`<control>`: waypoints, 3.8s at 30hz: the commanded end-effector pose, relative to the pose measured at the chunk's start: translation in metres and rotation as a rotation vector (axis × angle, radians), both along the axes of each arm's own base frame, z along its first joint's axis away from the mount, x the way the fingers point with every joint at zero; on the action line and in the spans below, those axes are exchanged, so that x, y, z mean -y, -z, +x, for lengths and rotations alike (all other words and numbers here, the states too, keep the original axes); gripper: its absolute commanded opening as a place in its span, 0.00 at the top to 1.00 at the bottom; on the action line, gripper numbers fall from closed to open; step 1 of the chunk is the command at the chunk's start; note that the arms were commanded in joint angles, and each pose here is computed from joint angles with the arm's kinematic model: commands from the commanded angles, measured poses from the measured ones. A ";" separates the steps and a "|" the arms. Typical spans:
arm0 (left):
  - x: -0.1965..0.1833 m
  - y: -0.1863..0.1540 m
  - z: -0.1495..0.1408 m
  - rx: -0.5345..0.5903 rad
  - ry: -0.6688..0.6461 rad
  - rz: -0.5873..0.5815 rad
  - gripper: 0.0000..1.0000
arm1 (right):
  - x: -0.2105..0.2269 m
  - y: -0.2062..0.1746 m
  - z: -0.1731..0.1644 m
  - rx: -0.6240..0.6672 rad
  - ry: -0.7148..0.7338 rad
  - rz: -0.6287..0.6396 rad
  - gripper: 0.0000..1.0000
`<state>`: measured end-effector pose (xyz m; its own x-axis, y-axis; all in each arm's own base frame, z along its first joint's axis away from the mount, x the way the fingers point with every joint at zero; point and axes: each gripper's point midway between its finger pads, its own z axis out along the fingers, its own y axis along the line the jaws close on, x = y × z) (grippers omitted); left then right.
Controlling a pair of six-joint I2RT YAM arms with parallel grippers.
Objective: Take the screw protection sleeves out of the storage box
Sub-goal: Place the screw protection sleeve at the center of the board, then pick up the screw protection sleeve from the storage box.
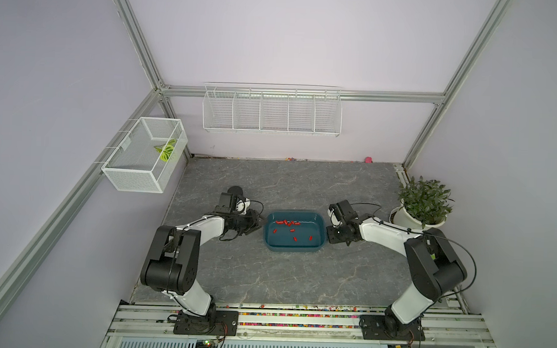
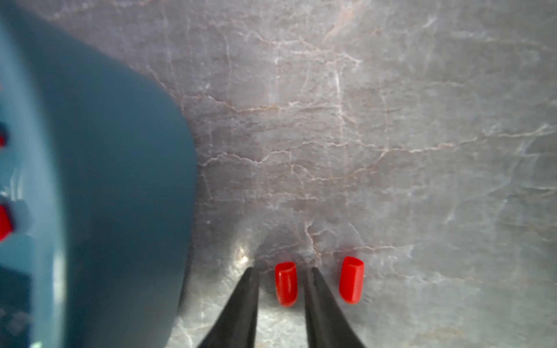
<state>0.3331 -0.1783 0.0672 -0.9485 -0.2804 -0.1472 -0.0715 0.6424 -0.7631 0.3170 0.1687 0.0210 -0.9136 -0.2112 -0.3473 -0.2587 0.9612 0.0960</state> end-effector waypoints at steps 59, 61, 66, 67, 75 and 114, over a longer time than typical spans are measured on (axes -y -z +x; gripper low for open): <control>-0.010 -0.013 -0.014 0.052 -0.058 0.038 0.57 | -0.237 -0.017 0.005 -0.029 -0.462 0.085 0.58; -0.010 -0.013 -0.014 0.050 -0.060 0.038 0.57 | -0.237 -0.013 0.006 -0.036 -0.462 0.079 0.57; -0.010 -0.013 -0.014 0.051 -0.059 0.037 0.57 | -0.236 -0.006 0.009 -0.044 -0.453 0.057 0.56; -0.009 -0.013 -0.014 0.051 -0.058 0.036 0.57 | -0.236 -0.004 0.009 -0.049 -0.451 0.052 0.56; -0.009 -0.013 -0.014 0.055 -0.055 0.033 0.57 | -0.238 0.007 0.010 -0.077 -0.448 0.039 0.58; -0.010 -0.013 -0.015 0.054 -0.063 0.036 0.57 | -0.208 -0.089 0.022 0.085 -0.416 0.114 0.91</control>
